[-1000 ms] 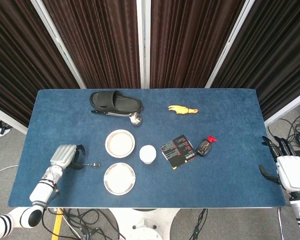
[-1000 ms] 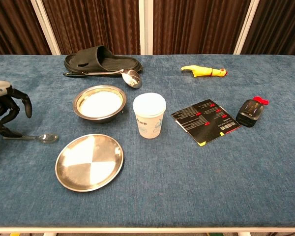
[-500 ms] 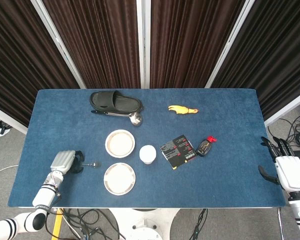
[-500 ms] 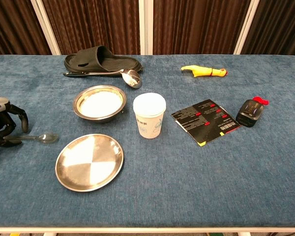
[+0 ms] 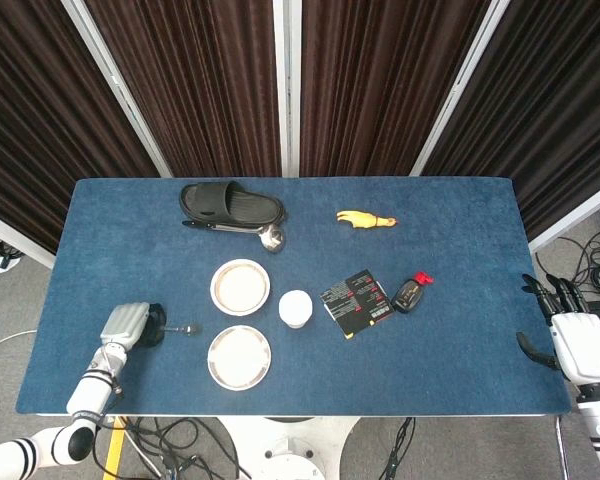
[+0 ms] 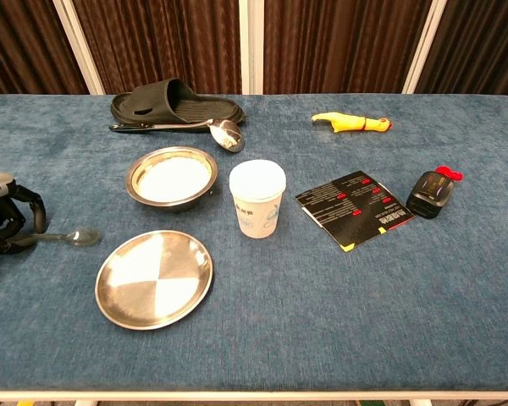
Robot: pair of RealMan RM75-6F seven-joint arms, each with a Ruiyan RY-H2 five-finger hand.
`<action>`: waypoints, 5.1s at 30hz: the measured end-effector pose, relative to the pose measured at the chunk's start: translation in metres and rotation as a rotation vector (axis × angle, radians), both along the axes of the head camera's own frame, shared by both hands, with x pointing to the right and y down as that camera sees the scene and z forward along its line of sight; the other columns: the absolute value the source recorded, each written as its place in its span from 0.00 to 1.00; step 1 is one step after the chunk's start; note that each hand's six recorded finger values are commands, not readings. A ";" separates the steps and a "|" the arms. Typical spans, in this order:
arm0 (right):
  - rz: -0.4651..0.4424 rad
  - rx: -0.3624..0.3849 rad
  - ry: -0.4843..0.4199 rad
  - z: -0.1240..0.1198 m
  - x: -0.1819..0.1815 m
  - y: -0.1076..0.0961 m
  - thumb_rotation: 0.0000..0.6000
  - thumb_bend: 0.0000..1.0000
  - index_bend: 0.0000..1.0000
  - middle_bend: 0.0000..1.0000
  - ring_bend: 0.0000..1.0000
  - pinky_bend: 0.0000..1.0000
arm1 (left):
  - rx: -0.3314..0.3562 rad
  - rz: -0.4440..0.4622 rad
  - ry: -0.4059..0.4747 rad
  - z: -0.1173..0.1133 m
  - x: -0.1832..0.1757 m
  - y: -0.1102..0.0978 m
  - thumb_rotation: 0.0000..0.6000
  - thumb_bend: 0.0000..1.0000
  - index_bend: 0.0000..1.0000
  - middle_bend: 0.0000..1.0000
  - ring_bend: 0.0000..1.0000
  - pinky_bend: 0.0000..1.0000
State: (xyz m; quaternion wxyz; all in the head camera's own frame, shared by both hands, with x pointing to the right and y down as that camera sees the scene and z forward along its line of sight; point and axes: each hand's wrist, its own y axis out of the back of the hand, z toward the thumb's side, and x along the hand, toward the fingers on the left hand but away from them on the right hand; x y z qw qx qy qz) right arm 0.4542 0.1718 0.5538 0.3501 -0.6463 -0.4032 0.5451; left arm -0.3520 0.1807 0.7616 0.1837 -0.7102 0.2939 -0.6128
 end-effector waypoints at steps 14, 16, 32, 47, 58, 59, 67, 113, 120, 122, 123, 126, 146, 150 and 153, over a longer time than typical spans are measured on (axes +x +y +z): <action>-0.002 0.010 0.000 -0.004 0.000 -0.001 1.00 0.24 0.05 0.21 0.00 0.04 | 0.041 0.010 -0.004 -0.007 0.001 -0.006 1.00 0.48 0.61 0.94 0.94 1.00; -0.003 0.014 0.001 -0.005 0.000 -0.001 1.00 0.24 0.05 0.21 0.00 0.04 | 0.063 0.022 -0.006 -0.013 0.001 -0.014 1.00 0.48 0.61 0.94 0.94 1.00; 0.001 0.029 0.010 -0.009 0.005 -0.004 1.00 0.24 0.05 0.21 0.00 0.04 | 0.358 0.282 -0.133 -0.049 0.056 -0.104 1.00 0.49 0.61 0.94 0.94 1.00; 0.015 0.021 0.015 -0.007 0.011 -0.003 1.00 0.24 0.05 0.21 0.00 0.04 | 0.431 0.494 -0.348 -0.028 0.120 -0.119 1.00 0.50 0.62 0.94 0.94 1.00; 0.023 0.014 0.016 -0.006 0.015 -0.002 1.00 0.24 0.05 0.21 0.00 0.04 | 0.445 0.577 -0.509 -0.017 0.139 -0.108 1.00 0.50 0.61 0.94 0.95 1.00; 0.024 0.013 0.015 -0.005 0.015 -0.002 1.00 0.24 0.05 0.21 0.00 0.04 | 0.442 0.583 -0.516 -0.016 0.141 -0.107 1.00 0.50 0.61 0.94 0.95 1.00; 0.029 0.010 0.016 -0.005 0.017 -0.001 1.00 0.23 0.05 0.21 0.00 0.04 | 0.432 0.625 -0.532 -0.008 0.157 -0.096 1.00 0.50 0.61 0.94 0.95 1.00; 0.003 0.074 0.063 -0.027 0.016 -0.024 1.00 0.24 0.05 0.21 0.00 0.04 | 0.217 0.321 0.007 -0.072 0.176 -0.118 1.00 0.51 0.62 0.94 0.94 1.00; 0.009 0.068 0.061 -0.026 0.018 -0.023 1.00 0.23 0.05 0.21 0.00 0.04 | 0.229 0.392 -0.005 -0.077 0.208 -0.110 1.00 0.51 0.62 0.94 0.94 1.00; 0.012 0.064 0.059 -0.025 0.019 -0.022 1.00 0.23 0.05 0.21 0.00 0.04 | 0.233 0.408 -0.018 -0.077 0.213 -0.109 1.00 0.51 0.62 0.94 0.94 1.00; 0.013 0.062 0.058 -0.024 0.019 -0.022 1.00 0.23 0.05 0.21 0.00 0.04 | 0.240 0.420 -0.029 -0.077 0.216 -0.108 1.00 0.51 0.62 0.94 0.94 1.00; 0.017 0.057 0.054 -0.022 0.020 -0.021 1.00 0.23 0.05 0.21 0.00 0.04 | 0.270 0.450 -0.066 -0.079 0.222 -0.107 1.00 0.51 0.62 0.94 0.94 1.00; 0.036 0.058 0.040 -0.022 0.025 -0.013 1.00 0.24 0.05 0.21 0.00 0.04 | 0.650 0.775 -0.352 -0.091 0.259 -0.072 1.00 0.51 0.62 0.94 0.94 1.00; 0.034 0.059 0.038 -0.022 0.024 -0.013 1.00 0.23 0.05 0.21 0.00 0.04 | 0.745 0.853 -0.403 -0.094 0.267 -0.065 1.00 0.51 0.62 0.94 0.94 1.00; 0.033 0.062 0.038 -0.024 0.024 -0.013 1.00 0.23 0.05 0.21 0.00 0.04 | 0.821 0.902 -0.448 -0.095 0.270 -0.063 1.00 0.51 0.62 0.94 0.95 1.00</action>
